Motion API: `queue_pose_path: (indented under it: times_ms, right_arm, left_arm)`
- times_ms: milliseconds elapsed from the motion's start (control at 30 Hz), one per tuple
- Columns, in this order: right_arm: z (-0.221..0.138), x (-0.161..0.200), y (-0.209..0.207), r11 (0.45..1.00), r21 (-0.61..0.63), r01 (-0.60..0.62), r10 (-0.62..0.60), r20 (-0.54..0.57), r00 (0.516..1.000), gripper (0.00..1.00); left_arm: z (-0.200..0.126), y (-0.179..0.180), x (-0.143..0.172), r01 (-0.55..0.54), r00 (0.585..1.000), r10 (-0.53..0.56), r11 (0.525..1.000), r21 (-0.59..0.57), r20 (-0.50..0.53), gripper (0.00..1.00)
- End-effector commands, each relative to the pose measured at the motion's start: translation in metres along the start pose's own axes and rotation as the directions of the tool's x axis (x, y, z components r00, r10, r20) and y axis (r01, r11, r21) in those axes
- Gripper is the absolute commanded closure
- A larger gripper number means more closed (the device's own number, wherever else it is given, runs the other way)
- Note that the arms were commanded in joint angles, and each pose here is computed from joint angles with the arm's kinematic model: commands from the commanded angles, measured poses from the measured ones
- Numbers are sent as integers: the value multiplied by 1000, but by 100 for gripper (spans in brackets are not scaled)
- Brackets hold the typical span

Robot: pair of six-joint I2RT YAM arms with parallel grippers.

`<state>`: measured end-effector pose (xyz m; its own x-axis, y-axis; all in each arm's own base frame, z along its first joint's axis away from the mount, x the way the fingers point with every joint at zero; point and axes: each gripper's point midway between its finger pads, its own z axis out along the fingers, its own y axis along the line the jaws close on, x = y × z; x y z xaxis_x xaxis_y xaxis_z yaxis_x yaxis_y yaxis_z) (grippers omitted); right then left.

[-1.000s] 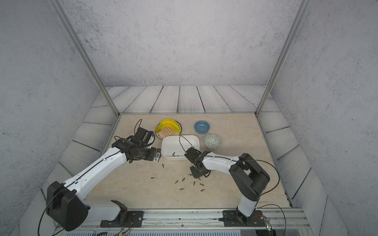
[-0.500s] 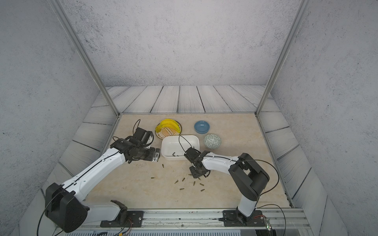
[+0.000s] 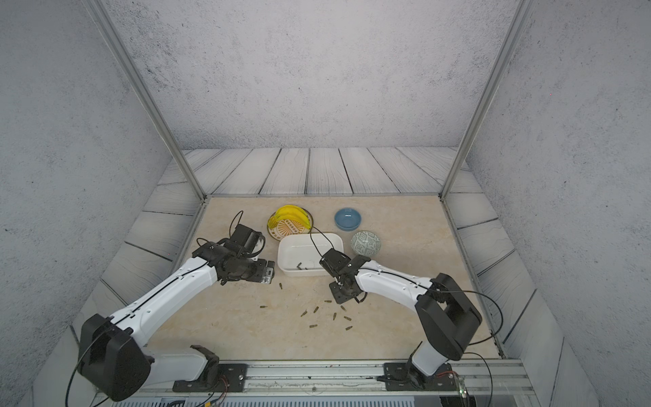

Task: Put the bit on the desktop into the storage box
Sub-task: Place the screwdriver bit in the storage box.

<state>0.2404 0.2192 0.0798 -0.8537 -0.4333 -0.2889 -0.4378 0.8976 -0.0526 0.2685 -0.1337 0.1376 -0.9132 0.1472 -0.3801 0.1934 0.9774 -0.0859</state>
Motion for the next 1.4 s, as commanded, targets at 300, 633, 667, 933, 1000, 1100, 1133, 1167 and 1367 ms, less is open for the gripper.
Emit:
queue_pose_path:
  times_ms: [300,633,667,933,1000,1100,1133,1167,1367]
  right_arm:
    - [-35,-91,-8,999,-29,28,-25,90,996,94]
    - [3,-124,-6,998,-44,34,-32,34,999,85]
    - [6,-125,-6,998,-46,37,-35,29,999,82]
    - [15,-127,-9,998,-48,35,-35,9,999,70]
    - [12,-128,-10,998,-49,30,-30,18,999,68]
    - [6,-130,-11,998,-51,28,-26,33,999,68]
    - [3,-131,-11,998,-50,27,-25,40,999,68]
    - [0,-131,-11,998,-50,26,-23,43,999,68]
    - [-13,-134,-14,999,-48,21,-18,66,998,68]
  left_arm:
    - [29,1,58,86,989,-81,996,38,-127,9]
    - [52,9,85,197,974,-195,980,1,-116,10]
    - [54,10,88,196,974,-196,981,-7,-117,10]
    - [63,12,102,201,971,-204,979,-32,-127,12]
    - [66,13,106,203,970,-206,979,-38,-131,15]
    - [70,19,114,201,967,-209,977,-69,-147,17]
    - [70,23,117,196,966,-208,977,-89,-152,17]
    - [70,27,120,192,966,-208,975,-110,-155,17]
    - [73,30,119,206,964,-223,970,-129,-142,16]
